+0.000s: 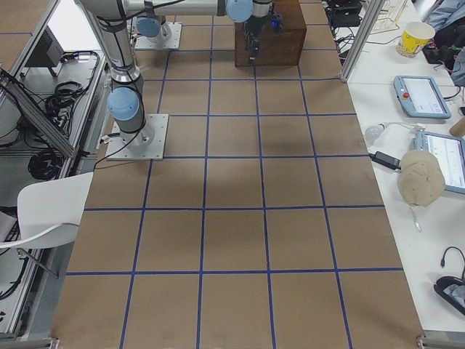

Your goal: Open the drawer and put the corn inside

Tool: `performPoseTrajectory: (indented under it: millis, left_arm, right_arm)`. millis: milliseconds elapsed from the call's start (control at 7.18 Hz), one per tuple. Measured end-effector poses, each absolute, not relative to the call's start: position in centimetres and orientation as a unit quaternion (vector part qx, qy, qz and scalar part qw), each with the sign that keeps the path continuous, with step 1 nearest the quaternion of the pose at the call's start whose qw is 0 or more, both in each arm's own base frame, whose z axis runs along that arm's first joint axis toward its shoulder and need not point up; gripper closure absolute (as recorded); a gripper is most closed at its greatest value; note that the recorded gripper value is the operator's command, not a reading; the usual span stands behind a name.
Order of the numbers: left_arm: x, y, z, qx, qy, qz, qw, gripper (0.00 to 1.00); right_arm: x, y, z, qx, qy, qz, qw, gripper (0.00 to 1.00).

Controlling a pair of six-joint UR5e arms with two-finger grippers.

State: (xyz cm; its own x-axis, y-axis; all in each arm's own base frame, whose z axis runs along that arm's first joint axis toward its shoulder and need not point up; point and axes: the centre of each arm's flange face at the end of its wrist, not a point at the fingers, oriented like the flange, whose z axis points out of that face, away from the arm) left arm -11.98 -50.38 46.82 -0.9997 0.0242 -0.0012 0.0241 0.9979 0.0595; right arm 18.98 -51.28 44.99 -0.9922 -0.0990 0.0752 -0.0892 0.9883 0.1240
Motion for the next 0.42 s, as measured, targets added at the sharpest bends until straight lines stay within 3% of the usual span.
performPoseTrajectory:
  millis: [418]
  left_arm:
    - [-11.9,-50.38,46.76,0.013,0.999,0.03,0.001,0.0]
  right_arm:
    - [18.98,-51.28,44.99,0.047,-0.996,-0.06,0.041,0.0]
